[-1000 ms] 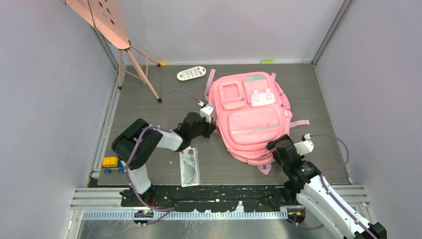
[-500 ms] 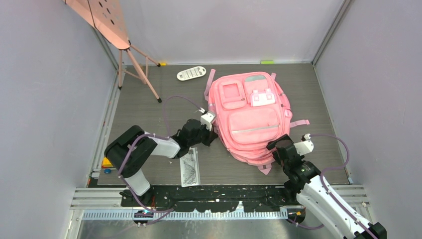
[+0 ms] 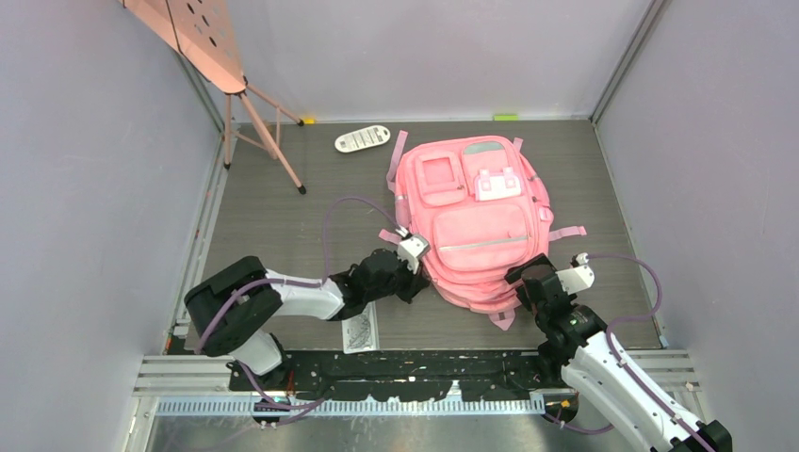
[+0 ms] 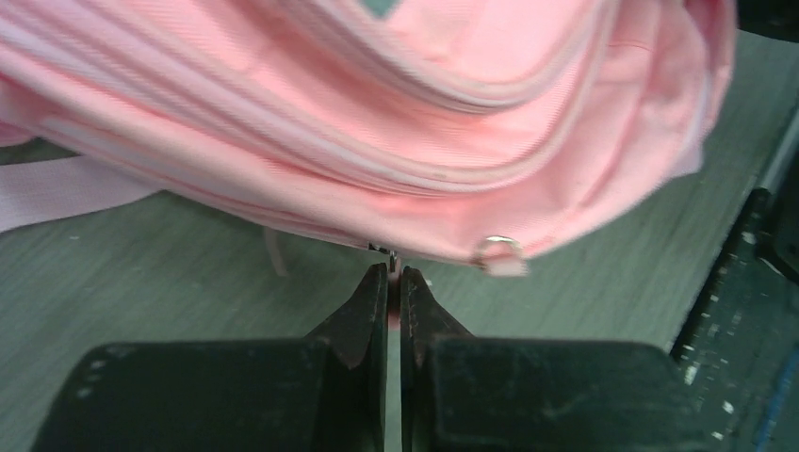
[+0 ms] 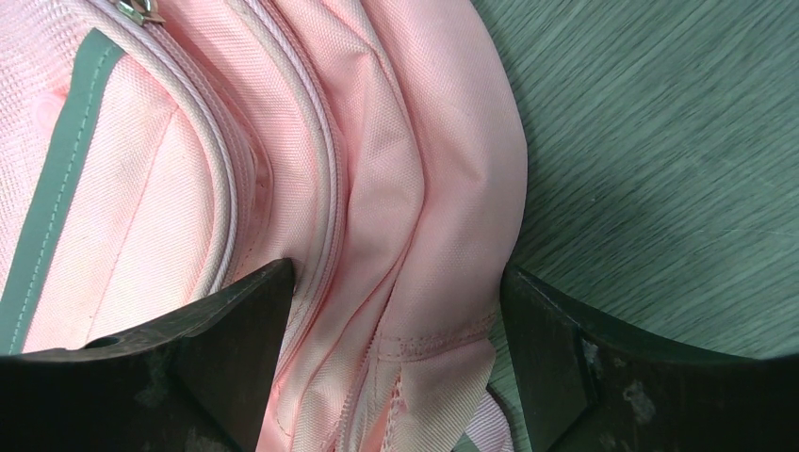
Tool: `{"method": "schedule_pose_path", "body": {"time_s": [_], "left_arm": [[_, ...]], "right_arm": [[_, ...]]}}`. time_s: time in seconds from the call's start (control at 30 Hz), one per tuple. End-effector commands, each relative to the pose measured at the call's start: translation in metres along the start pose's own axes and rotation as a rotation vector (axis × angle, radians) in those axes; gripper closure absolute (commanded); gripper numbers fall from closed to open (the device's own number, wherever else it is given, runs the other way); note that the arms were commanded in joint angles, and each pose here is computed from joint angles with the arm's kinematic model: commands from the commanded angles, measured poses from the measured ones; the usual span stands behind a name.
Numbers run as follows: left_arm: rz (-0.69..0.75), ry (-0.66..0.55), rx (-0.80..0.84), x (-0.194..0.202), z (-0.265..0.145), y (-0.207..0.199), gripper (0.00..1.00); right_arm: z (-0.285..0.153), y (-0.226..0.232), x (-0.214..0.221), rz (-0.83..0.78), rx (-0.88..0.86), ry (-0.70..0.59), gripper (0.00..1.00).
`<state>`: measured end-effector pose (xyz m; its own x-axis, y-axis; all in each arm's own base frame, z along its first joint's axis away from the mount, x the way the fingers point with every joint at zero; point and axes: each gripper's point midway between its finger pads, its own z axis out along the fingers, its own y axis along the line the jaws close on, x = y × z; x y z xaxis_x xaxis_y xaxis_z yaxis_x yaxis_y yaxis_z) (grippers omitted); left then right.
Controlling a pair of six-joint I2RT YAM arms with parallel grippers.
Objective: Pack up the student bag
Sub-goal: Zip the student bag at the center of the board.
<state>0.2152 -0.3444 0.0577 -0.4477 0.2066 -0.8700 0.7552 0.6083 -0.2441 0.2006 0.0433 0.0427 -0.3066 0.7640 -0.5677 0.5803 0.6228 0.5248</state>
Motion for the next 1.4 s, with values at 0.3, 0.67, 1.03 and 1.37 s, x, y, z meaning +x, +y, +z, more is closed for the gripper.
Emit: {"method": "schedule_pose_path", "body": {"time_s": [0.3,0.67,1.03,1.37], "left_arm": [[-0.034,-0.083,0.179,-0.029,-0.011,-0.109,1.0],[-0.168,-0.135,0.224,-0.052,0.027,-0.167,1.0],[-0.16,-0.136,0.148,-0.057,0.043,-0.165,0.9],[-0.141,0.007,-0.074,-0.053,-0.021,-0.113,0.23]], "right_arm": [[0.001,0.017,-0.009,0.051,-0.056,-0.039,0.15],[0.003,0.016,-0.009,0.036,-0.058,-0.046,0.16],[-0.001,0.018,-0.016,-0.003,-0.068,-0.066,0.16],[-0.03,0.024,-0.025,-0.104,-0.083,-0.016,0.09]]}}
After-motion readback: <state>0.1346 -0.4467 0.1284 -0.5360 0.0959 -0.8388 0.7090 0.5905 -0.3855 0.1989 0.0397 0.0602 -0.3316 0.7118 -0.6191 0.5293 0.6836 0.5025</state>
